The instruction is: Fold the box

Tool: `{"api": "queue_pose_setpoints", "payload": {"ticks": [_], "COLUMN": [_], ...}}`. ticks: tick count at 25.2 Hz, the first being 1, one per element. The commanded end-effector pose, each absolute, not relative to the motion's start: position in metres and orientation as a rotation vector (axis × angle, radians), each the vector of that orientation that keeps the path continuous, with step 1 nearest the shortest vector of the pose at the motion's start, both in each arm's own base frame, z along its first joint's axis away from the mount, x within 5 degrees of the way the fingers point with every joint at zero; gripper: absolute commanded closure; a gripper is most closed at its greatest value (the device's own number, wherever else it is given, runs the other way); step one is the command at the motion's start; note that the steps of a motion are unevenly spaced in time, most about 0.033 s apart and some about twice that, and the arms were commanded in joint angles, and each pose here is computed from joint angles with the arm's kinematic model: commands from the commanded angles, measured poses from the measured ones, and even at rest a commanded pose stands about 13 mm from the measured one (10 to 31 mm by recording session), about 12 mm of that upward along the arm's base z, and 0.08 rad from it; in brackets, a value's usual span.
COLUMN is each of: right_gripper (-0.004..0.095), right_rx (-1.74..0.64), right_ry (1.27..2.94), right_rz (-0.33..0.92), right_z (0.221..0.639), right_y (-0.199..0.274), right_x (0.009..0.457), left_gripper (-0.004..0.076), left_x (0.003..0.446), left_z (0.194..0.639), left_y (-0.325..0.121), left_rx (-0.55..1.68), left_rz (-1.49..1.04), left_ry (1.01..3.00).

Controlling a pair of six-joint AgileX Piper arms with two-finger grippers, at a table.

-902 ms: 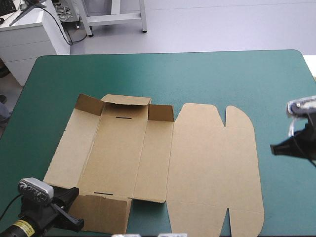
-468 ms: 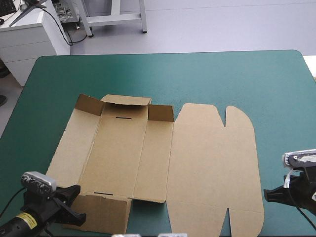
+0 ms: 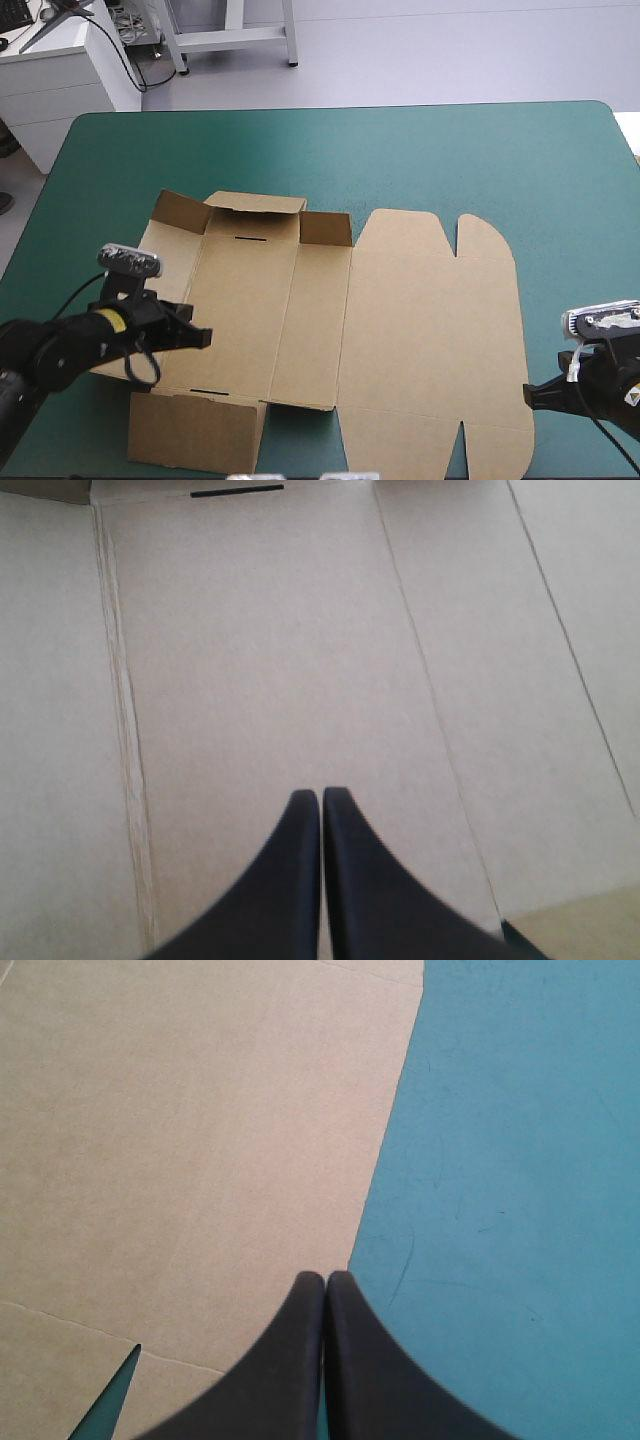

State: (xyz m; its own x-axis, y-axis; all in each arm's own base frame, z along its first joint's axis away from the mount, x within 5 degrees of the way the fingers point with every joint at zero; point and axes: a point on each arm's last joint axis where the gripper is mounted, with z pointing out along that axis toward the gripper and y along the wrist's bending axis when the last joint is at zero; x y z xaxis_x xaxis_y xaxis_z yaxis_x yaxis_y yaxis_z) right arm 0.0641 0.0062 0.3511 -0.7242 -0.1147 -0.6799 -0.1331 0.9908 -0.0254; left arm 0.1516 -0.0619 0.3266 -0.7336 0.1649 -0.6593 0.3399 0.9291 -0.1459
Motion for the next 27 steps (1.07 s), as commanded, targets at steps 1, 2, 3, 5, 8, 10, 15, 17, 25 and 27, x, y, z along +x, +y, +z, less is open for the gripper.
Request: {"api": "queue_pose_setpoints", "payload": {"ticks": [1, 2, 3, 5, 8, 10, 15, 17, 25, 27], "right_gripper": [0.0927, 0.0927, 0.0927, 0.0927, 0.0927, 0.0927, 0.0927, 0.0927, 0.0927, 0.0927], "right_rx": [-0.168, -0.168, -0.168, -0.168, -0.168, -0.168, -0.177, -0.177, -0.182, -0.208], "right_ry": [2.317, 2.317, 2.317, 2.317, 2.317, 2.317, 2.316, 2.316, 2.317, 2.314], "right_rz": [0.02, 0.02, 0.02, 0.022, 0.022, 0.022, 0.019, 0.019, 0.011, 0.0], "right_z": [0.36, 0.36, 0.36, 0.36, 0.36, 0.36, 0.36, 0.36, 0.36, 0.36], "right_y": [0.006, 0.006, 0.006, 0.006, 0.006, 0.006, 0.006, 0.006, 0.006, 0.006], "right_x": [0.068, 0.068, 0.068, 0.068, 0.068, 0.068, 0.068, 0.068, 0.068, 0.068], "left_gripper": [0.0732, 0.0732, 0.0732, 0.0732, 0.0732, 0.0732, 0.0732, 0.0732, 0.0731, 0.069], "left_x": [0.192, 0.204, 0.215, 0.232, 0.25, 0.254, 0.244, 0.236, 0.227, 0.225], "left_z": [0.341, 0.343, 0.346, 0.354, 0.36, 0.361, 0.358, 0.354, 0.336, 0.333], "left_y": [-0.064, -0.06, -0.054, -0.04, -0.004, 0.024, 0.078, 0.094, 0.113, 0.114], "left_rx": [0.265, 0.228, 0.197, 0.158, 0.056, -0.033, -0.186, -0.203, -0.174, -0.165], "left_rz": [-0.326, -0.316, -0.3, -0.291, -0.31, -0.339, -0.403, -0.417, -0.456, -0.449], "left_ry": [2.368, 2.374, 2.379, 2.383, 2.409, 2.411, 2.403, 2.431, 2.567, 2.599]}}
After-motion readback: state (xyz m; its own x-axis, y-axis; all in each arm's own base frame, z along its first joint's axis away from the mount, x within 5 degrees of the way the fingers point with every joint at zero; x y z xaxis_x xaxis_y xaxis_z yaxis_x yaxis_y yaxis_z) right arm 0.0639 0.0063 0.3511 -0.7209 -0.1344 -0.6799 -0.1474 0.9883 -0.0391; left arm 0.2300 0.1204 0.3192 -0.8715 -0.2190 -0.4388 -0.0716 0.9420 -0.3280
